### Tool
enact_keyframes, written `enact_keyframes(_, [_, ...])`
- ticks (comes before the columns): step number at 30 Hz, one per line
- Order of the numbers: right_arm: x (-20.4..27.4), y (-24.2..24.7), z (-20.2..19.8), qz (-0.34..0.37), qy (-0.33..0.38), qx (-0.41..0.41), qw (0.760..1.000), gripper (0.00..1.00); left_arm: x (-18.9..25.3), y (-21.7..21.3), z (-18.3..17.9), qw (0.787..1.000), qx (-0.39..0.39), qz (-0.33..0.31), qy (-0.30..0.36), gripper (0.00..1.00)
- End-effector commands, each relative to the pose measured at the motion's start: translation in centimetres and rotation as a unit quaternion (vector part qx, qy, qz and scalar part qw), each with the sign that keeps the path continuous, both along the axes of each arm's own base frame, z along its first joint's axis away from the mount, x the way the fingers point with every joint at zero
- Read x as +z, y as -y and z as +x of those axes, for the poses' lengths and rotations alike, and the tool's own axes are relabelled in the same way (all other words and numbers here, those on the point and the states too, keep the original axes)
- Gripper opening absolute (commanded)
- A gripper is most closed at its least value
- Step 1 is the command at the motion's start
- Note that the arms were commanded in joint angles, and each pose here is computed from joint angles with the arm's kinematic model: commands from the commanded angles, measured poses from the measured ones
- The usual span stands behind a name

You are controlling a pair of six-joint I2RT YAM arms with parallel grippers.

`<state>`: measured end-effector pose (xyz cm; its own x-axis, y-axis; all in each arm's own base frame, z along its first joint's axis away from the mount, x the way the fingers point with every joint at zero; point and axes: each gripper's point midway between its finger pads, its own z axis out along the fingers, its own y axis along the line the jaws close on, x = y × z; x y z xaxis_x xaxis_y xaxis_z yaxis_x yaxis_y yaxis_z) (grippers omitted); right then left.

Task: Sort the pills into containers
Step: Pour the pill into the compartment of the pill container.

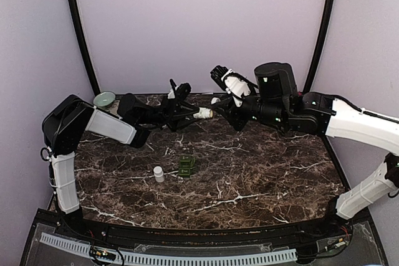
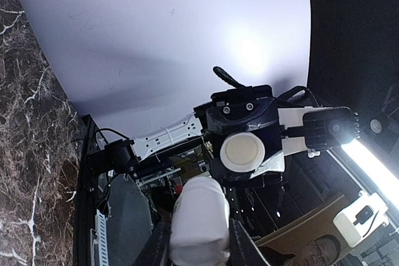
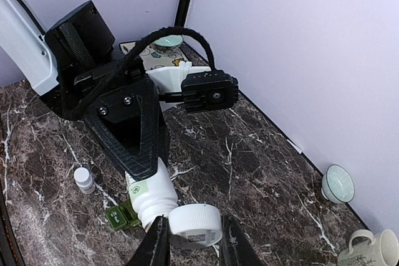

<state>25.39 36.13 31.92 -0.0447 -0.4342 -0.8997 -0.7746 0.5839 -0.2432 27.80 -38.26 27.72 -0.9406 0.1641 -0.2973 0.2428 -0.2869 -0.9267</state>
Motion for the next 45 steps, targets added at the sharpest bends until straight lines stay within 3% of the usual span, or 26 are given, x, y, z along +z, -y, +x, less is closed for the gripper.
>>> enact_keyframes(1, [1.9,0.1,-0.1,0.035,0.014,-0.008,0.999,0.15,2.5,-1.0,-1.2,0.996,-0.006,-0.042,0.079,0.0])
enact_keyframes(18, [1.9,-0.3,0.3,0.054,-0.012,-0.021,0.998,0.14,-4.0,-5.1,0.5,0.998,0.029,0.02,0.051,0.0])
enact_keyframes(45, [1.8,-0.2,0.2,0.06,-0.039,-0.034,0.997,0.13,-14.0,-9.5,-0.9,0.995,0.051,0.091,-0.004,0.0])
